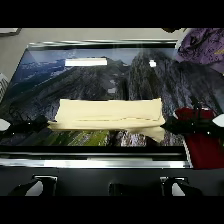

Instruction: Fold the clothes and pants, and hang the long-sleeved shirts on hangers.

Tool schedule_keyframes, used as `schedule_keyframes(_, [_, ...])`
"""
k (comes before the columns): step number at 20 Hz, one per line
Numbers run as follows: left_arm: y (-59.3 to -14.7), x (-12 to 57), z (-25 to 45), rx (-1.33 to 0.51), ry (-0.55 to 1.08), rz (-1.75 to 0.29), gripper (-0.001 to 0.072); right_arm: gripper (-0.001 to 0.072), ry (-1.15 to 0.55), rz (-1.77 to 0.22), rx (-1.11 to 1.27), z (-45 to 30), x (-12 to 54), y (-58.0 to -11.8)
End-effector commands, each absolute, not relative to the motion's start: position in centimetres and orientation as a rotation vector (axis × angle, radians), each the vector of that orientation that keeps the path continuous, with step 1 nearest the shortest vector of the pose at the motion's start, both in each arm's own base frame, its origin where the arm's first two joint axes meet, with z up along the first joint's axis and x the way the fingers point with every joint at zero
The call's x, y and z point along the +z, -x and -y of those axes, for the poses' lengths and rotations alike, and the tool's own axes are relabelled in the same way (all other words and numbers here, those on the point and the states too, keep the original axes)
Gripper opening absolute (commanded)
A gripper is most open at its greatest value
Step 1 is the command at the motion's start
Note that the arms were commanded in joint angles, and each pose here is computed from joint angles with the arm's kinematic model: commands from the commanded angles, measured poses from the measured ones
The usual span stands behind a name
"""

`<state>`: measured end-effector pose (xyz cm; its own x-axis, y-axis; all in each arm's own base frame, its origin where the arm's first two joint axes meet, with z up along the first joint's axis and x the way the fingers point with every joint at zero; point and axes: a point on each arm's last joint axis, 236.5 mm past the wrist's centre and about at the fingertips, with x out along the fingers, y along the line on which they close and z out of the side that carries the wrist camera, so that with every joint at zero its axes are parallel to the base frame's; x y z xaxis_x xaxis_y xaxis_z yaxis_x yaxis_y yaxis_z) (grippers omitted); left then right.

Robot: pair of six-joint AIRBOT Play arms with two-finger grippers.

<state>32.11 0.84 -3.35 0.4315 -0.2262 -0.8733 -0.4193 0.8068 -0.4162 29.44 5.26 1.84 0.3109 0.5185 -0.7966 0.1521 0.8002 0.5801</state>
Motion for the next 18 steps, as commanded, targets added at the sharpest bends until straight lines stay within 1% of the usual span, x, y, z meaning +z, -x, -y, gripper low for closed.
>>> schedule_keyframes(1, [-36.6, -4.0, -1.6, 0.127, 0.625, -1.116, 0.0013, 0.0023, -0.631, -1.201, 0.273, -3.8, 0.7, -35.0])
schedule_keyframes(7, [-43.5, -6.2, -1.7, 0.080, 0.577, -1.156, 0.0013, 0.0023, -0.621, -1.180, 0.271, -1.9, -1.0, -40.7])
schedule_keyframes(10, [-46.0, -7.5, -1.0, 0.060, 0.565, -1.171, 0.0013, 0.0024, -0.613, -1.165, 0.263, -1.2, -1.6, -43.1])
schedule_keyframes(15, [-46.9, -10.2, 0.3, 0.038, 0.554, -1.232, 0.0014, 0.0024, -0.534, -1.207, 0.284, -3.3, -4.4, -45.2])
schedule_keyframes(18, [-46.7, -11.2, 0.5, 0.038, 0.556, -1.257, 0.0014, 0.0025, -0.500, -1.276, 0.228, -3.0, -6.8, -44.7])
